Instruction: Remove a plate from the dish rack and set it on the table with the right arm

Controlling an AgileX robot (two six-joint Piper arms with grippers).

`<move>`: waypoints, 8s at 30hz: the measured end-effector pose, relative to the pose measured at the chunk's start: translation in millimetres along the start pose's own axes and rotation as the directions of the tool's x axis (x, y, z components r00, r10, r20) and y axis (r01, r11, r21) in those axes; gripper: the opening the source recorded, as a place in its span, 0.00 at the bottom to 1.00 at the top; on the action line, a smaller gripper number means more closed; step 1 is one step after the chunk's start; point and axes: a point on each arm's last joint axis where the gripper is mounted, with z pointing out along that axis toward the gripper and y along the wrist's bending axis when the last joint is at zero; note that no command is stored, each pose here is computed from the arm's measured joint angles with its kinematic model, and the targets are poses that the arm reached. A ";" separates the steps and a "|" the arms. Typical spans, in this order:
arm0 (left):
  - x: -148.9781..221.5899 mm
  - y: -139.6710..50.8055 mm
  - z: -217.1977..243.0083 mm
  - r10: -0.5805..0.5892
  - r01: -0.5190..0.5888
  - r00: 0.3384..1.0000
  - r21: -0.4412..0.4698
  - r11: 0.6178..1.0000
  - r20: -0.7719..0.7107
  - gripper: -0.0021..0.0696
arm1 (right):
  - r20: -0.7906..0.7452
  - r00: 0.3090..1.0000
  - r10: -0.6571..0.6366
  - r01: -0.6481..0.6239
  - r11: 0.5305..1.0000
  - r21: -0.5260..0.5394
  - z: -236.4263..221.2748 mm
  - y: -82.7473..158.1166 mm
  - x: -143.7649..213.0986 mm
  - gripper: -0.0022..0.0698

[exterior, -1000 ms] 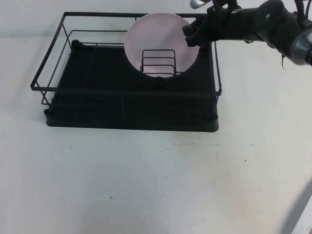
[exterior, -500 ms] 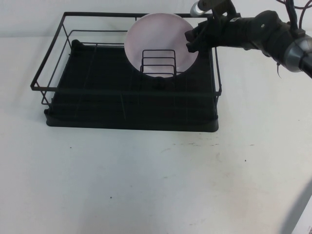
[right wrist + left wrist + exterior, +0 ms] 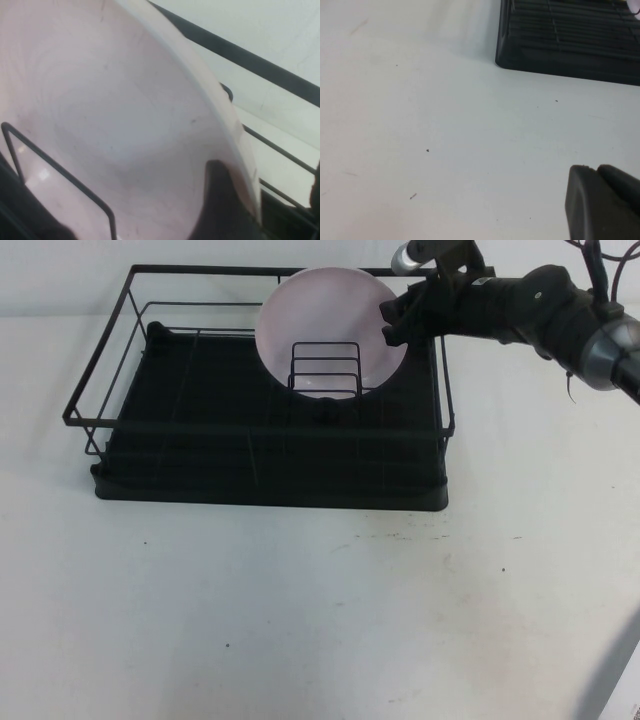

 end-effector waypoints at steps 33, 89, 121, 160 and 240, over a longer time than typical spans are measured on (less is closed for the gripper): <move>0.0 0.0 0.0 0.000 0.000 1.000 0.000 1.000 0.000 0.02 | 0.004 0.999 0.047 -0.046 0.999 -0.003 10.6 3.6 11.7 0.15; 0.0 0.0 0.0 0.000 0.000 1.000 0.000 1.000 0.000 0.02 | -0.202 0.934 0.295 -0.296 0.955 0.026 -350.4 67.3 -98.5 0.02; 0.0 0.0 0.0 0.000 0.000 1.000 0.000 1.000 0.000 0.02 | -0.654 0.509 0.560 -0.630 0.760 0.160 -157.3 130.9 82.1 0.02; 0.0 0.0 0.0 0.000 0.000 1.000 0.000 1.000 0.000 0.02 | -0.654 0.601 0.460 -0.518 0.847 0.120 -149.4 120.7 64.5 0.32; 0.0 0.0 0.0 0.000 0.000 1.000 0.000 1.000 0.000 0.02 | 0.131 0.941 0.312 -0.333 0.791 0.514 -442.0 134.5 235.3 0.00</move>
